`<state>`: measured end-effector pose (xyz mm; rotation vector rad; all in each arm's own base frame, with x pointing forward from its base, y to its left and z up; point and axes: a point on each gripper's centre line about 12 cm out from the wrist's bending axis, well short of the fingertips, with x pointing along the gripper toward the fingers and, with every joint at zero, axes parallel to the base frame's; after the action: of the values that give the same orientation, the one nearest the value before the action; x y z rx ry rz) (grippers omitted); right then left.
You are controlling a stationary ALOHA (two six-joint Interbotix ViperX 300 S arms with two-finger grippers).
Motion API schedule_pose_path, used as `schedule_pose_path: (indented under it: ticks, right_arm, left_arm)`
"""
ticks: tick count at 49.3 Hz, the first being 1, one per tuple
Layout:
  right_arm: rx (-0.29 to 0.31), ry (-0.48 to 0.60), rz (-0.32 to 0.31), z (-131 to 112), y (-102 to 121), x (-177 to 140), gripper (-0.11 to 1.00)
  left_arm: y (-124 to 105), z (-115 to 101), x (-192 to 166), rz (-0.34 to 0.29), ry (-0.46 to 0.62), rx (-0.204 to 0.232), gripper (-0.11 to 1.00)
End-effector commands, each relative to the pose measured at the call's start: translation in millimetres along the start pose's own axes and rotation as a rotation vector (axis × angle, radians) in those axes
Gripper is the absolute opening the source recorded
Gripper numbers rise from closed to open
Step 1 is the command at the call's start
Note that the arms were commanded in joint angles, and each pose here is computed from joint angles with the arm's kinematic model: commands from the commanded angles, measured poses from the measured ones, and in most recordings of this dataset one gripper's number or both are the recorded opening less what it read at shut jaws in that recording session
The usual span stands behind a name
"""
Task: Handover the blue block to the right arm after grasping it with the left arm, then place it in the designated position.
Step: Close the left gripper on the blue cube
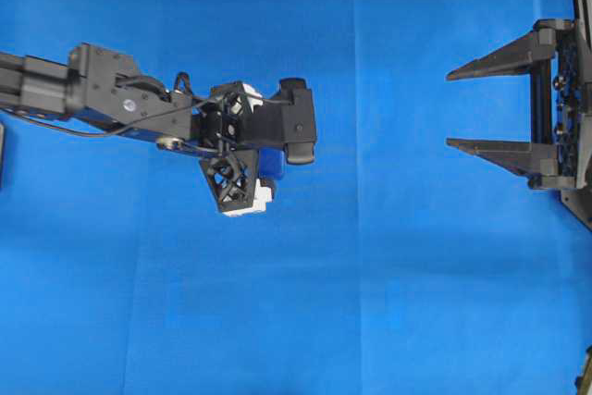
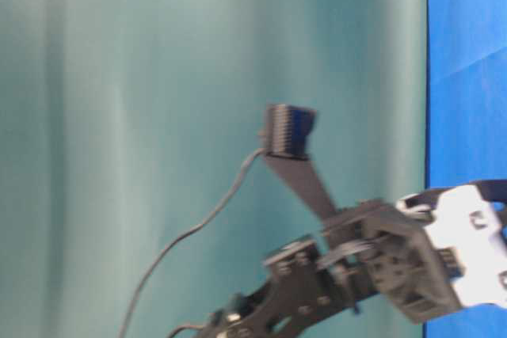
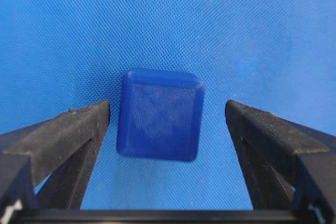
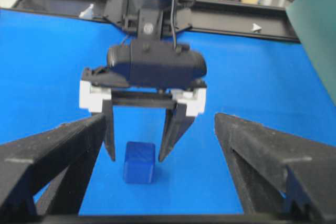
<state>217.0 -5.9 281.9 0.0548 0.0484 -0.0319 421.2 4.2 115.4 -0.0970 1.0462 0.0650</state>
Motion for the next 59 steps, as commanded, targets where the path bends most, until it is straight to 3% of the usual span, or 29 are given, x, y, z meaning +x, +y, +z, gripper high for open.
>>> schedule_pose_path:
  ticks: [1, 17, 19, 27, 45, 59]
  right_arm:
    - [0.003, -0.028, -0.001, 9.6, 0.1, 2.1, 0.99]
    - [0.005, -0.026, -0.001, 9.3, 0.1, 2.4, 0.99]
    - [0.003, -0.025, -0.001, 9.0, 0.1, 2.7, 0.99]
    - [0.003, -0.02, -0.001, 8.0, 0.0, 3.5, 0.99]
    - [0.003, -0.017, -0.003, 7.9, -0.3, 3.8, 0.99]
    - [0.003, -0.019, -0.003, 9.0, -0.2, 4.0, 0.99]
  left_arm:
    - [-0.4, 5.2, 2.6, -0.001, -0.015, 0.003, 0.93]
    - [-0.1, 2.3, 6.7, 0.002, 0.006, 0.006, 0.91]
    - [-0.2, 2.9, 5.8, 0.002, 0.009, 0.007, 0.86]
    - [-1.6, 4.6, 2.1, 0.001, 0.009, 0.022, 0.46]
    - [-1.7, 5.5, -4.3, 0.002, 0.02, 0.022, 0.46]
    - [-7.4, 26.8, -57.4, -0.005, -0.02, 0.025, 0.46]
